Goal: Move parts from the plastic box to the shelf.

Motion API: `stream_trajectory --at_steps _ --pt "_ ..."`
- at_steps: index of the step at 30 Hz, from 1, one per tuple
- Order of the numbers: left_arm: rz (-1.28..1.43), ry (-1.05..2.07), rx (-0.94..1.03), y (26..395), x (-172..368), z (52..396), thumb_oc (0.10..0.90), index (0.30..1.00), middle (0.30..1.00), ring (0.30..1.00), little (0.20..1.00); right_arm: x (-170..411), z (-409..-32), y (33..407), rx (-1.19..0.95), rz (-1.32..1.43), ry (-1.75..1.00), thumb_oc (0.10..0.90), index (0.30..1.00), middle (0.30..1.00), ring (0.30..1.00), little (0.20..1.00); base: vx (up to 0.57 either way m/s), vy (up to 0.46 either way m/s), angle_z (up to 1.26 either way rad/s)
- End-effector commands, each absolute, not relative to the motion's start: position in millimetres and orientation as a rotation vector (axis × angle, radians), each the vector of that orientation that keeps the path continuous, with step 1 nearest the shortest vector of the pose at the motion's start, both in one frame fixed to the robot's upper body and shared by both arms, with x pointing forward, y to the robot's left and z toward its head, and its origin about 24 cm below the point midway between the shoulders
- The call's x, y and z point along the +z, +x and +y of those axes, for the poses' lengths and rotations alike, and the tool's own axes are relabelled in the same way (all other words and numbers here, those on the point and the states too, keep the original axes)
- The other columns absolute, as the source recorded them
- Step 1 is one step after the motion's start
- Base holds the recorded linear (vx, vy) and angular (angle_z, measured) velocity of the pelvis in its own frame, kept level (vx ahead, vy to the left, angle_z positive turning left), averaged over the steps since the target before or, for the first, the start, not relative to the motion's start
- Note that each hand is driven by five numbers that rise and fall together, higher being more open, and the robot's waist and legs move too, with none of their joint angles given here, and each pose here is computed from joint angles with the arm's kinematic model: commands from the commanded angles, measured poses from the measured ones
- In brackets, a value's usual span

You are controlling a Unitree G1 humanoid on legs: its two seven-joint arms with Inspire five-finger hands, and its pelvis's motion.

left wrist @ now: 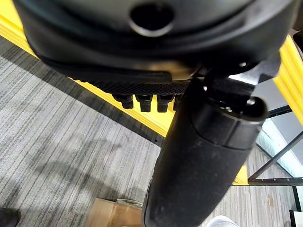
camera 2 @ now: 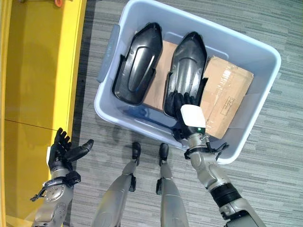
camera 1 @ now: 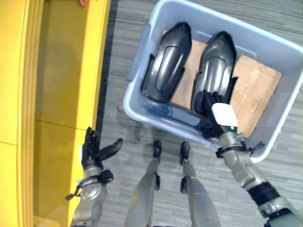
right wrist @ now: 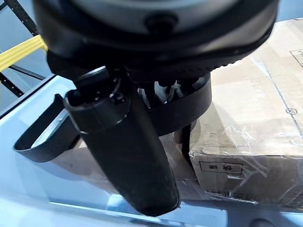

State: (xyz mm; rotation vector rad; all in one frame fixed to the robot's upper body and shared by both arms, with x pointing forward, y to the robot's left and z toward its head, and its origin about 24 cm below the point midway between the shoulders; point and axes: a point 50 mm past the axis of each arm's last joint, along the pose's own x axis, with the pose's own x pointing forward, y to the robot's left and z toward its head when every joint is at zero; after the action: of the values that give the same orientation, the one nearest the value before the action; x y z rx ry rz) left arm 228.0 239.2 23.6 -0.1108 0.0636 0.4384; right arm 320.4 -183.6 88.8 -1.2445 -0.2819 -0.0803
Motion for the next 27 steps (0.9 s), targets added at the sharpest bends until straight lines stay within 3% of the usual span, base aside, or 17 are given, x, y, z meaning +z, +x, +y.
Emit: stream_trajectory --at_steps 1,2,3,18,27 --pt "-0.046 -0.032 0.457 223 40 250 0.900 1.000 1.000 1.000 1.000 88 -179 325 -0.074 -0.294 -1.285 0.900 1.000 1.000 1.000 1.000 0.00 0.000 0.00" --pt "-0.046 -0.035 0.454 223 40 250 0.900 1.000 1.000 1.000 1.000 83 -178 327 -0.061 -0.270 -1.314 0.467 0.393 0.393 0.393 0.393 0.00 0.000 0.00" --pt "-0.046 -0.034 0.453 223 40 249 0.900 1.000 1.000 1.000 1.000 81 -179 328 -0.057 -0.258 -1.326 0.400 0.300 0.300 0.300 0.300 0.00 0.000 0.00" --pt "-0.025 -0.015 0.438 226 38 249 0.900 1.000 1.000 1.000 1.000 61 -183 315 -0.038 -0.180 -1.256 0.400 0.300 0.300 0.300 0.300 0.00 -0.002 0.00" --pt "0.015 0.012 0.452 217 34 262 0.900 1.000 1.000 1.000 1.000 67 -210 284 -0.074 -0.186 -1.198 0.400 0.300 0.300 0.300 0.300 0.00 -0.048 0.00"
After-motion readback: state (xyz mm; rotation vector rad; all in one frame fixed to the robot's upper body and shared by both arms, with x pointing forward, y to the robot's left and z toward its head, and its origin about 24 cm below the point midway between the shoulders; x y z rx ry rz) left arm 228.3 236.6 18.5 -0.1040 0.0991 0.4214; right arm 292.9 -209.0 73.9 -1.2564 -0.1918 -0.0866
